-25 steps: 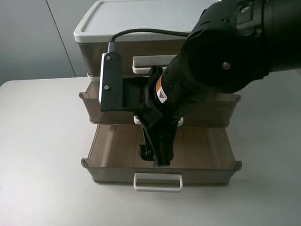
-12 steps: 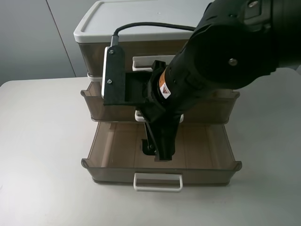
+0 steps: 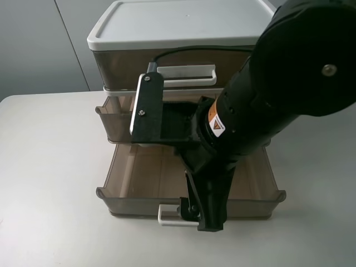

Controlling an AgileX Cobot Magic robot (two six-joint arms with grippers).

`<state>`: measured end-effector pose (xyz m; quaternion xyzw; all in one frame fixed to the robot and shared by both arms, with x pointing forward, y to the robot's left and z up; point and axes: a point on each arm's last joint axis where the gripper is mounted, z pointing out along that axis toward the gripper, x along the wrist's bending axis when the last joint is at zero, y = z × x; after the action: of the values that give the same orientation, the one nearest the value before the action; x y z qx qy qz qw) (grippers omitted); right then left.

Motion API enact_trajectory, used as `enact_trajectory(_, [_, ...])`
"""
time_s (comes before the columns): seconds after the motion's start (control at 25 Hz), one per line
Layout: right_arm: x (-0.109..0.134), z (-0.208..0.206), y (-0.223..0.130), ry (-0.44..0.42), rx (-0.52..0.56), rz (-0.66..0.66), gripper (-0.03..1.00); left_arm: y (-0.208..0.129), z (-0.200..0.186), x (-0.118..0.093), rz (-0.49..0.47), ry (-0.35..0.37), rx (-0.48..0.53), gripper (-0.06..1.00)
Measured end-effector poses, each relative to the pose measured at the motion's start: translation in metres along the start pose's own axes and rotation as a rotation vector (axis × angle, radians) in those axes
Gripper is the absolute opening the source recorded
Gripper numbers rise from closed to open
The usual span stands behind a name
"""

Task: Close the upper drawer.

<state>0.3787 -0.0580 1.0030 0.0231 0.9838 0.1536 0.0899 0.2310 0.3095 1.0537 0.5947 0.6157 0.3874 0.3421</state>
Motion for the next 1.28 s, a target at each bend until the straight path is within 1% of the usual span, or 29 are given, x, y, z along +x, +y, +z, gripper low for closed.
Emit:
enact_trajectory(0.24, [0.006,0.009,-0.011,0.018,0.035,-0.019,0.70,0.000,0.000,0.000,0.000,0.000,0.000,0.74])
enact_trajectory(0.4, [0.002,0.010,-0.009,-0.027,0.011,-0.056,0.70,0.000,0.000,0.000,0.000,0.000,0.000,0.74])
enact_trajectory(0.52, [-0.005,0.010,-0.011,-0.054,0.008,-0.058,0.70,0.000,0.000,0.000,0.000,0.000,0.000,0.74])
enact_trajectory(0.96, [-0.016,0.023,-0.017,-0.070,0.061,-0.115,0.70,0.000,0.000,0.000,0.000,0.000,0.000,0.74])
enact_trajectory(1.08, [-0.022,0.025,-0.019,-0.102,0.064,-0.138,0.70,0.000,0.000,0.000,0.000,0.000,0.000,0.74])
enact_trajectory(1.16, [-0.024,0.025,-0.017,-0.123,0.052,-0.162,0.70,0.000,0.000,0.000,0.000,0.000,0.000,0.74])
enact_trajectory(1.28, [-0.028,0.025,-0.015,-0.146,0.022,-0.165,0.70,0.000,0.000,0.000,0.000,0.000,0.000,0.74])
